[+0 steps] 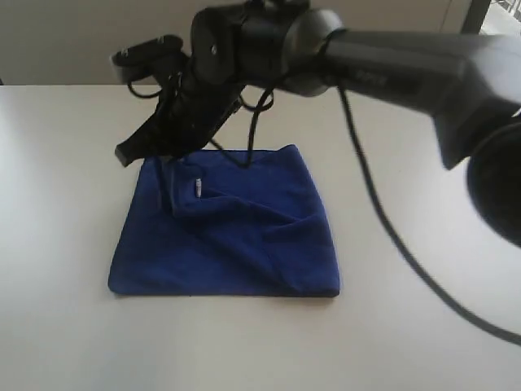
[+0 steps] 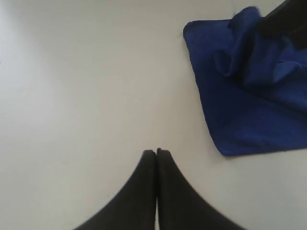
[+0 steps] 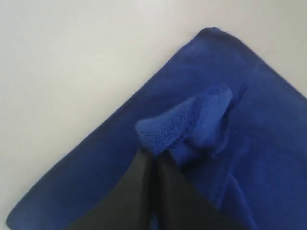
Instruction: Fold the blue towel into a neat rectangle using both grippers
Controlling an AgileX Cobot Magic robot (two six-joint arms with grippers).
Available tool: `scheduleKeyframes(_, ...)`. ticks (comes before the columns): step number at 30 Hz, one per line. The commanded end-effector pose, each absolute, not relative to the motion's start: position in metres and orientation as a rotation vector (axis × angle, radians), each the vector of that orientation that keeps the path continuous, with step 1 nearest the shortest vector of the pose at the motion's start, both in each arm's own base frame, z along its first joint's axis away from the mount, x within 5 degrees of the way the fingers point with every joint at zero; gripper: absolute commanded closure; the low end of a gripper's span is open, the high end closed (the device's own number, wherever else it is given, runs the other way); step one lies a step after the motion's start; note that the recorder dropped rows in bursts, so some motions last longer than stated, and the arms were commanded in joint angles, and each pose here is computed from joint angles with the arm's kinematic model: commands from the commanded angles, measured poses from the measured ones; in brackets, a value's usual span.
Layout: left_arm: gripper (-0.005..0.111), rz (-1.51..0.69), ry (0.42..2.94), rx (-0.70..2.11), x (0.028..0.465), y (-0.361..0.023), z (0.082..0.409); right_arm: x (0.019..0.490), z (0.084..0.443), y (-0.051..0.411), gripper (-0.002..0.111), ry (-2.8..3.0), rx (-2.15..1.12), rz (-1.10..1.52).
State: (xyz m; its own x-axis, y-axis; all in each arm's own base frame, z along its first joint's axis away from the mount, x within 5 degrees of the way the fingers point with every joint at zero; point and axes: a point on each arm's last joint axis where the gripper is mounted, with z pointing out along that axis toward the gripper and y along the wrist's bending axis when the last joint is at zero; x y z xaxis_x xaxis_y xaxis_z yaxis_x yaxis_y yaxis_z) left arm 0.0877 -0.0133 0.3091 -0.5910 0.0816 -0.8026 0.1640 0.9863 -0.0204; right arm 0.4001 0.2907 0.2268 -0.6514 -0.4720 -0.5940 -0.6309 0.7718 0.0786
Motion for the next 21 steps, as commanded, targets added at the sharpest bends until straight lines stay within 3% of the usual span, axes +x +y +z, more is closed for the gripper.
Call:
scheduleKeyframes(1,0.107,-0.119,2.215,0.173,0.086,-0.014,0.308,0.404,0.195,0.313,0.108,2.364,-0.807,0.441)
scheduleKeyframes(5,0.107,-0.119,2.215,0.173,0.086,-0.014,0.308,0.403,0.176,0.321,0.101,2.37,-0.841,0.454)
scheduleKeyframes(10,0.107,-0.119,2.215,0.173,0.086,-0.014,0.308,0.402,0.18,0.322,0.06,2.357,-0.842,0.455)
scheduleKeyframes(13,0.107,-0.119,2.215,0.173,0.086,-0.014,0.308,0.4,0.201,0.319,0.045,2.321,-0.836,0.46)
scheduleKeyframes(18,0.107,-0.119,2.215,0.173,0.086,-0.014,0.308,0.389,0.251,0.305,0.045,2.285,-0.871,0.442)
scheduleKeyframes(21,0.107,-0.119,2.215,0.173,0.086,-0.014,0.308,0.394,0.263,0.283,0.056,2.302,-0.879,0.365)
